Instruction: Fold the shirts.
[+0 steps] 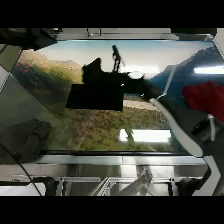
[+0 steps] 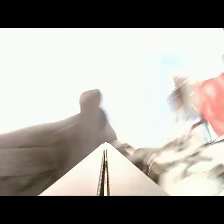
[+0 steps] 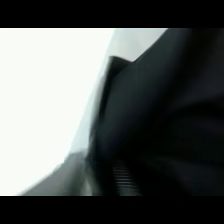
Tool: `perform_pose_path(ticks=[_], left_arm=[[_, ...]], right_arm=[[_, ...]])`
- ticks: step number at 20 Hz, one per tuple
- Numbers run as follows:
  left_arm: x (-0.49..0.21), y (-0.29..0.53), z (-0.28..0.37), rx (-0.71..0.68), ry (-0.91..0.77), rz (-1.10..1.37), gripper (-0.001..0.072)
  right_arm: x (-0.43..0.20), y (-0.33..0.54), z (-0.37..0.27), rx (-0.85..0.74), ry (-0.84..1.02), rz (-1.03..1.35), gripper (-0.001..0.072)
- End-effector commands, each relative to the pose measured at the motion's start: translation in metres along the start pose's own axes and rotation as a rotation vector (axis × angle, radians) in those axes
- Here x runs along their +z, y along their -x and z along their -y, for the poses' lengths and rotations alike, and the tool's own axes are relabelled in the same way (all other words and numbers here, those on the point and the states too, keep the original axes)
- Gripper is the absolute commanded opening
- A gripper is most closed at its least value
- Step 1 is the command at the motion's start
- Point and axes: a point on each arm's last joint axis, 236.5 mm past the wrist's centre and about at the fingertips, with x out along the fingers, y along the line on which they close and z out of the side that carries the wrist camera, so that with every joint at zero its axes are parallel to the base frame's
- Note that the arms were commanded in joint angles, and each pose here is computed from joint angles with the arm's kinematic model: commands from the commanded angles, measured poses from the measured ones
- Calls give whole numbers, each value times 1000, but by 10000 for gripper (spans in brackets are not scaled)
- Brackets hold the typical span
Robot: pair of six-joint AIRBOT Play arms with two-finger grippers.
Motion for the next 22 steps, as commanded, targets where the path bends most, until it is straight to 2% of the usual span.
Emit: perform_pose_path(ticks=[1, 3, 4, 5, 7, 8, 10, 15, 16, 17, 18, 20, 22], left_arm=[[-5, 36, -14, 35, 39, 63, 13], [-14, 35, -20, 40, 54, 50, 13], [-15, 35, -24, 42, 63, 49, 13], [-16, 34, -24, 43, 65, 48, 14], [-15, 34, -23, 40, 63, 49, 13], [-15, 34, -23, 41, 63, 48, 13], [-15, 34, -23, 41, 63, 48, 13], [-19, 34, -22, 36, 63, 34, 13], [-19, 34, -22, 36, 63, 33, 14], [-19, 34, -22, 36, 63, 33, 13], [-19, 34, -22, 36, 64, 34, 13], [-19, 34, -22, 36, 64, 34, 13], [-19, 34, -22, 35, 64, 34, 13]], right_arm=[[-41, -52, 2, 94, -45, 117, 614], [-27, -45, -20, 200, -39, 159, 587], [-16, -38, -29, 237, -23, 169, 522], [-4, -26, -43, 294, 9, 174, 403], [18, 1, -63, 384, 50, 152, 251], [27, 16, -65, 396, 51, 113, 140], [39, 42, -51, 317, 85, 12, 17], [66, 138, 37, -108, 59, -211, 17], [68, 158, 54, -179, 33, -237, 38], [69, 176, 74, -248, -15, -260, 301], [67, 190, 92, -310, -52, -280, 489], [55, 208, 128, -432, -113, -321, 507], [40, 209, 151, -489, -156, -356, 508]])
